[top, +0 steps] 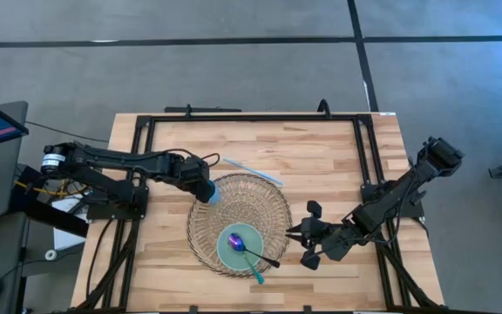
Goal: Pick & Place Utensil
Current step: Put the blue cup on the brown mat to the top of the the green bowl
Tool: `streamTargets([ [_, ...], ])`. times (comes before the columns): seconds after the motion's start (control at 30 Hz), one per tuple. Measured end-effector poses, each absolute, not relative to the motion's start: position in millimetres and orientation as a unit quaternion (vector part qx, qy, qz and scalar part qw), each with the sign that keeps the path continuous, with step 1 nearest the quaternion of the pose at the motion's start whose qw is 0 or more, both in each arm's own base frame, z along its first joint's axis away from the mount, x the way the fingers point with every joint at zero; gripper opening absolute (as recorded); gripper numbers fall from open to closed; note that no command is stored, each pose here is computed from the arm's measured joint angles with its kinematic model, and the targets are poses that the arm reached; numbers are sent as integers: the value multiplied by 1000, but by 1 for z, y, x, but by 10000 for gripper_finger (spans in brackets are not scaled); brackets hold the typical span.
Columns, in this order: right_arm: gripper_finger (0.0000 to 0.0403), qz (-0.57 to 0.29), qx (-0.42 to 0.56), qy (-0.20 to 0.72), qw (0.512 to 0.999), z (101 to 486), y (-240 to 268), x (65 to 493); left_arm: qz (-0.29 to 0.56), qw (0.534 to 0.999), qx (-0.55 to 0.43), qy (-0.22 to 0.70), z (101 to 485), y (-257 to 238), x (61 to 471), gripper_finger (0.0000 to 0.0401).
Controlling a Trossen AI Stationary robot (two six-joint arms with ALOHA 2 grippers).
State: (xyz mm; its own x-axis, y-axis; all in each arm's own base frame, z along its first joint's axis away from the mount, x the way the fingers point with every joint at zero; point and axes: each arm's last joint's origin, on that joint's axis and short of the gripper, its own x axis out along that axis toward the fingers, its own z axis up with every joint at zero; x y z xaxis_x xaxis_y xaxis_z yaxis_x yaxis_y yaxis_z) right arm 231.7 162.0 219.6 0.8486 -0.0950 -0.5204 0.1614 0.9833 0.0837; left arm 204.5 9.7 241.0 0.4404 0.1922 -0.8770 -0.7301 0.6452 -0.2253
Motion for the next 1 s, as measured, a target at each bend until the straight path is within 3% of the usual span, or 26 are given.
streamTargets([
  [0.73, 52, -67, 62, 267, 959, 220, 162, 232, 284, 805, -315, 416, 243, 10, 210, 23],
  [1.0, 52, -67, 62, 267, 959, 220, 162, 232, 277, 809, -303, 419, 243, 10, 210, 60],
])
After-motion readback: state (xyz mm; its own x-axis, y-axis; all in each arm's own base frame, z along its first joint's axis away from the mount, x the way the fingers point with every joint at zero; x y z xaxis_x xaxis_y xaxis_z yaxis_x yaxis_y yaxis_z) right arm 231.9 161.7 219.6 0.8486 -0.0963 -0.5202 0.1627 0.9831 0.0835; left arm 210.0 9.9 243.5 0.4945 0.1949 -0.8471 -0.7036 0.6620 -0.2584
